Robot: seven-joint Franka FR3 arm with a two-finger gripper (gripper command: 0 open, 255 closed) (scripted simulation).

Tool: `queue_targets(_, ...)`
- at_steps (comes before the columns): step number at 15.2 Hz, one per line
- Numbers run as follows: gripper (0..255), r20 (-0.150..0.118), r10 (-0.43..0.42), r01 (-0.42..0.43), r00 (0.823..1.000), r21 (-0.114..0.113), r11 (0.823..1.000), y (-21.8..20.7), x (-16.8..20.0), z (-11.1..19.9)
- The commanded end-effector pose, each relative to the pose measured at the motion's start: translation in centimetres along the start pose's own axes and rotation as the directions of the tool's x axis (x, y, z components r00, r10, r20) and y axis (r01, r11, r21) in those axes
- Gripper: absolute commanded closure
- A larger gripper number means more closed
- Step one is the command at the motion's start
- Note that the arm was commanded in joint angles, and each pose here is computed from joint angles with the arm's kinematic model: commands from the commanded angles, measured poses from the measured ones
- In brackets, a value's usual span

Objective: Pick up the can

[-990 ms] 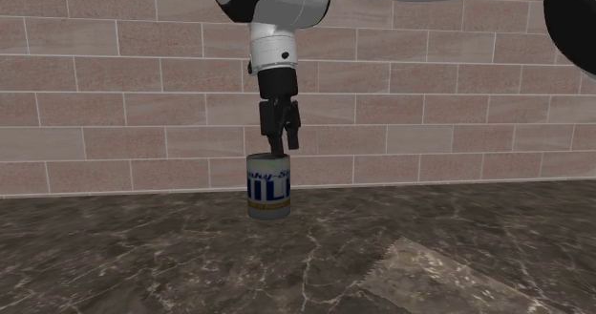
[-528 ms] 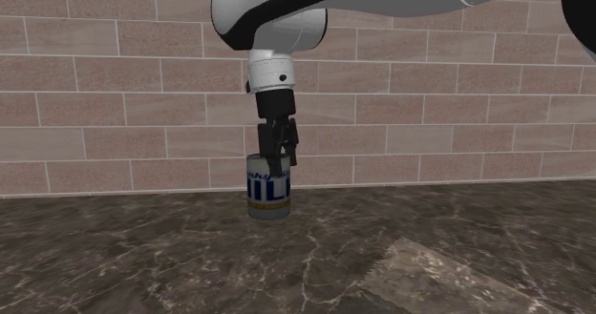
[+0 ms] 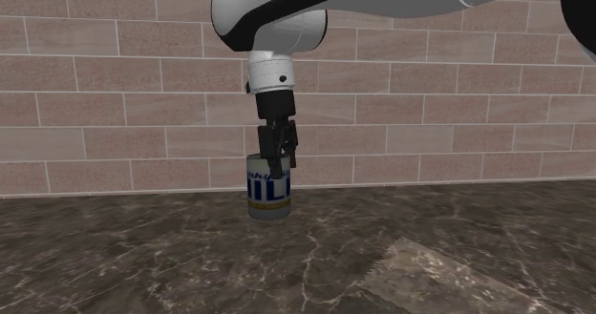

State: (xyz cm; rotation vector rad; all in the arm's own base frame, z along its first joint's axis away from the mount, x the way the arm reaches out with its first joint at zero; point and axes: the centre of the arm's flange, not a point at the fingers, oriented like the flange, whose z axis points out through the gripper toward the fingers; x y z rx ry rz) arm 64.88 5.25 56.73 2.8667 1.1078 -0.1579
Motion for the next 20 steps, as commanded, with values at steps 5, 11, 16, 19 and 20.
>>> queue_targets(5, 255, 0.002, 0.0, 0.0, 1.0, 0.001, 1.0, 0.0, -0.1, -0.9)
queue_targets(11, 255, 0.002, 0.0, 0.0, 1.0, 0.001, 1.0, 0.1, -0.5, -4.1)
queue_targets(16, 255, 0.002, 0.0, 0.0, 1.0, 0.001, 1.0, 0.1, -0.8, -6.7)
queue_targets(19, 255, 0.002, 0.0, 0.0, 1.0, 0.001, 1.0, 0.2, -0.9, -7.8)
queue_targets(20, 255, 0.001, 0.0, 0.0, 1.0, 0.001, 1.0, 0.2, -0.9, -7.8)
